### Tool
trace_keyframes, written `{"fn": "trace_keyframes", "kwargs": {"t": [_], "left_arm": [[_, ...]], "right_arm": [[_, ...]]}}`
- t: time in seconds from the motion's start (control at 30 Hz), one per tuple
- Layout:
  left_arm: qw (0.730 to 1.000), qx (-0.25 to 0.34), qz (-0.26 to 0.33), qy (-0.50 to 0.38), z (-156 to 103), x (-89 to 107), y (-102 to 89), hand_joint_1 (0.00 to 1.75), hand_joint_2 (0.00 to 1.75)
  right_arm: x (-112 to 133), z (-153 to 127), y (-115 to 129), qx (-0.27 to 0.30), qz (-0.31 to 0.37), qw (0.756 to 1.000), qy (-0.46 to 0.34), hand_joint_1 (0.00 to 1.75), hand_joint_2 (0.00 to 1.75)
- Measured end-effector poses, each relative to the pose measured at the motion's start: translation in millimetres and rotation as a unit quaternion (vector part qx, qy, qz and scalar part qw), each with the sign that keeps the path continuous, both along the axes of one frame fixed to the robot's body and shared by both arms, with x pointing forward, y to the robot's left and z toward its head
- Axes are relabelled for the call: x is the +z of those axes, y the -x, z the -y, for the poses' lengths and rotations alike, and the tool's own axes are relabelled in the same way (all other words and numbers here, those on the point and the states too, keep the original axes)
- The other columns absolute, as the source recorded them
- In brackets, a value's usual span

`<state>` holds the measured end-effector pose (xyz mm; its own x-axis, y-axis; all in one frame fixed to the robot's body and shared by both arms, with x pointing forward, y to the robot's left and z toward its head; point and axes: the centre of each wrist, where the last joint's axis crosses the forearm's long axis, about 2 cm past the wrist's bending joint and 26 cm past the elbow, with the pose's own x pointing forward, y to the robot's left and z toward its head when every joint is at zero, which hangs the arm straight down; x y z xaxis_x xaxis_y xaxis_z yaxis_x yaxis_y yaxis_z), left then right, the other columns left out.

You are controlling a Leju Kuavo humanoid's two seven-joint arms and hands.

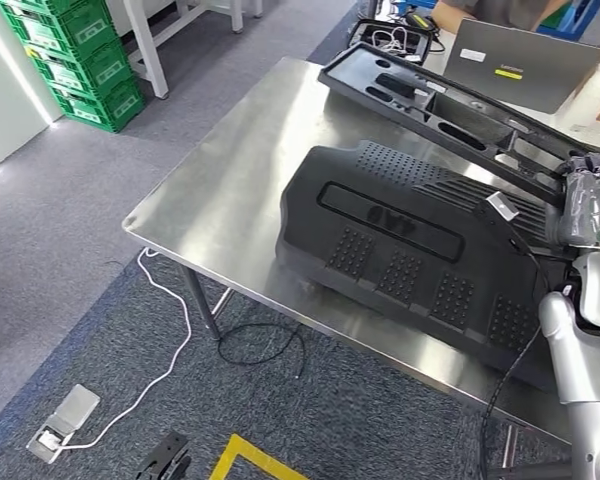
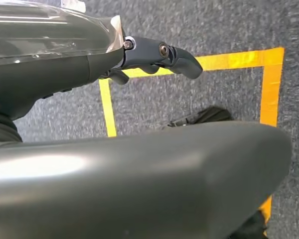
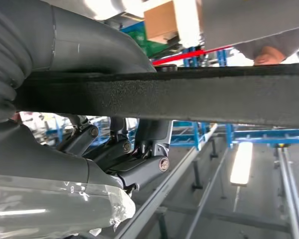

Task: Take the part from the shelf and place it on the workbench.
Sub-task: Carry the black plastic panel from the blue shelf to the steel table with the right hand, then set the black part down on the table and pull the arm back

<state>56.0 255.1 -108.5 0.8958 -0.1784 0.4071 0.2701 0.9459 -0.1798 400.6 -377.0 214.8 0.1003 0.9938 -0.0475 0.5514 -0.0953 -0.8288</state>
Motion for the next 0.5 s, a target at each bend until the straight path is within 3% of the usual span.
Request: {"fn": "trace_keyframes", "kwargs": {"t": [0.5], "left_arm": [[1.000,-0.003,0.003,0.001,-1.8,-0.4,2.4,0.00,0.00]], "right_arm": [[-4.1,8.5,0.9,-0.005,-0.010,1.000,-0.008,1.75,1.75]]}}
